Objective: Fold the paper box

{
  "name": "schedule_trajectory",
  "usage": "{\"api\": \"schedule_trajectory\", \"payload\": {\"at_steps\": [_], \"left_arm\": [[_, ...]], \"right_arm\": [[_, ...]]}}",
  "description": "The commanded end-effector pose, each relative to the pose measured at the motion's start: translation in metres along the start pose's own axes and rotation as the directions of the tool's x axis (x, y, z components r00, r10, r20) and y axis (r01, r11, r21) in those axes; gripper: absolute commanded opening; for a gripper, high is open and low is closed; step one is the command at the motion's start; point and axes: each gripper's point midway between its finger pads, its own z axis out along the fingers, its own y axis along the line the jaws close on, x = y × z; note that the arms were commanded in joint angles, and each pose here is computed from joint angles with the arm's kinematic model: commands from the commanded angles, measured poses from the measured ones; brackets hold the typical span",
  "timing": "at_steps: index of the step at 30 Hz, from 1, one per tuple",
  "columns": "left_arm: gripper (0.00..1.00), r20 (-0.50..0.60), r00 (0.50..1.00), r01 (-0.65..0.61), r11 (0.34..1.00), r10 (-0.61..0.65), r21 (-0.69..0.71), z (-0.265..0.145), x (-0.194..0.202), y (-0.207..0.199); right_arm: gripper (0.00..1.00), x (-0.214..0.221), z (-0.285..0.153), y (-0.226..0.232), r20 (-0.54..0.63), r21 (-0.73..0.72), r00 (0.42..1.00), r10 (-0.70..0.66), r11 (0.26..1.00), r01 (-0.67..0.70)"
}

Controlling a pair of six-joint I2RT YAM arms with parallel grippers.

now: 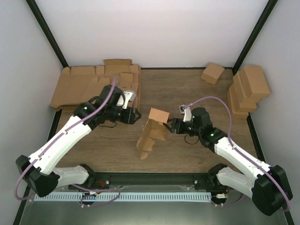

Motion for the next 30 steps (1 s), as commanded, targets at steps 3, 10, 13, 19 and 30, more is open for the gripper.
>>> {"api": "schedule_trajectory", "payload": {"at_steps": [3, 10, 13, 19, 30], "left_arm": [[0.48, 0.034, 0.993, 0.101, 0.965, -0.112, 0.241, 0.018, -0.008, 0.01], [0.48, 0.007, 0.986, 0.152, 0.925, -0.165, 0.349, 0.051, -0.012, 0.013], [0.47, -0.003, 0.985, 0.16, 0.911, -0.171, 0.381, 0.059, -0.015, 0.011], [0.42, -0.043, 0.983, 0.181, 0.882, -0.18, 0.435, 0.071, -0.012, 0.006], [0.3, -0.105, 0.976, 0.219, 0.873, -0.192, 0.436, 0.09, 0.005, 0.012]], "right_arm": [[0.67, -0.006, 0.005, -0.003, -0.016, 0.023, 1.0, -0.016, 1.0, 0.016], [0.67, -0.008, 0.007, -0.002, -0.018, 0.022, 1.0, -0.015, 1.0, 0.016], [0.66, -0.009, 0.006, 0.001, -0.017, 0.015, 1.0, -0.018, 1.0, 0.018], [0.66, -0.009, 0.007, 0.002, -0.021, 0.006, 1.0, -0.02, 1.0, 0.02], [0.67, -0.011, 0.004, 0.005, -0.015, 0.002, 0.999, -0.039, 0.999, 0.039]]}}
